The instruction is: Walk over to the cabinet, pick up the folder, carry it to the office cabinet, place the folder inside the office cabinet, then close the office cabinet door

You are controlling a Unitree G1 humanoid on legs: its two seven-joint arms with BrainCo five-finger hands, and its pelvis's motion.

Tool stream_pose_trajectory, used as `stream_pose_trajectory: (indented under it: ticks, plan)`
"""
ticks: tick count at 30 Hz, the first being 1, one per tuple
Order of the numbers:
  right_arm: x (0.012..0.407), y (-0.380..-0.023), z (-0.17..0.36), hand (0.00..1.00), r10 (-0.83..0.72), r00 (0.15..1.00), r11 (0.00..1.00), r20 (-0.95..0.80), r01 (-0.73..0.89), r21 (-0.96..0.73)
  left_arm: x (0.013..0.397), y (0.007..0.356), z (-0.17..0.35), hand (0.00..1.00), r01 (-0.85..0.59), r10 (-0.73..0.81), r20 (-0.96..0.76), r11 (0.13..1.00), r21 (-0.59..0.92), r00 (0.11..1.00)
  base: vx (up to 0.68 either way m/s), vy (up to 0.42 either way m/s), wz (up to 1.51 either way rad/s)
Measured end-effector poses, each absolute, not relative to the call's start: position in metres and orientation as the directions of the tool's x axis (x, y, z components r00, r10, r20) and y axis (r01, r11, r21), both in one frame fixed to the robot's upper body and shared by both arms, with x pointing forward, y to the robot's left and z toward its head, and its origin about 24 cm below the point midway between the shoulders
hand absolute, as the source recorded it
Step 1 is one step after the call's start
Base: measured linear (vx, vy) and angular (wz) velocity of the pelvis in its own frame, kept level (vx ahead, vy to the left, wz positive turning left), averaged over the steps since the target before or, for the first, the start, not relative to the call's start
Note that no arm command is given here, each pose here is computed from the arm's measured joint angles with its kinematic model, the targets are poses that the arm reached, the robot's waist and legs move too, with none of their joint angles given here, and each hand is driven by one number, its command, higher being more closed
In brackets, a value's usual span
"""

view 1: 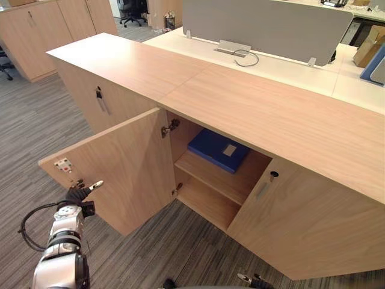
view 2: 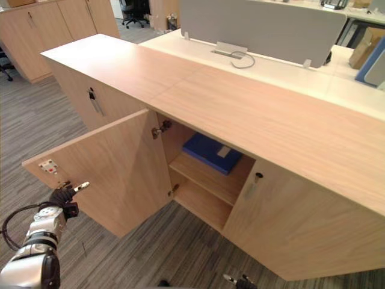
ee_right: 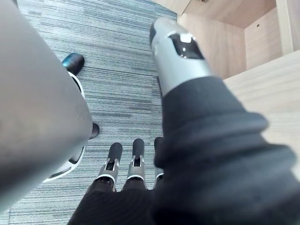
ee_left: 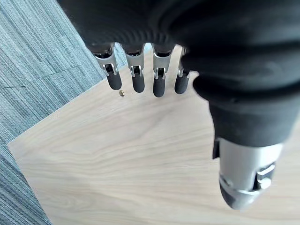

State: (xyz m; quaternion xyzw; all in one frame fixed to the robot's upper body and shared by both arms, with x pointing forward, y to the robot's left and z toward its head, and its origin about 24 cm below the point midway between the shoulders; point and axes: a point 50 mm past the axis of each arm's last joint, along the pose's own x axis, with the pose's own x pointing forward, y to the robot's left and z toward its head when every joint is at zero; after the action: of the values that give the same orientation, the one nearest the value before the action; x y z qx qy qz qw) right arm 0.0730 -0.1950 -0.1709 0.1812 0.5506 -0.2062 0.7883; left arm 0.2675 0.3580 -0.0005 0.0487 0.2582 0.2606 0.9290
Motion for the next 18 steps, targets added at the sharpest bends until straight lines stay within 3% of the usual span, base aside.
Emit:
stream_pose_trajectory:
  ticks: [5,18]
  plan:
    - [0.062,-0.204,-0.171,0.0,-0.145,0.293,0.82,-0.945,0.57,0.051,0.27,0.375,0.015,0.0,-0.521,0.544,-0.437,0.833,0.183,0.716,-0.03,0.01,-0.12]
    - [0.057,-0.205,-0.172,0.0,-0.148,0.285,0.795,-0.947,0.604,0.057,0.271,0.369,0.01,0.0,-0.495,0.508,-0.452,0.855,0.157,0.734,-0.01,0.003,-0.01]
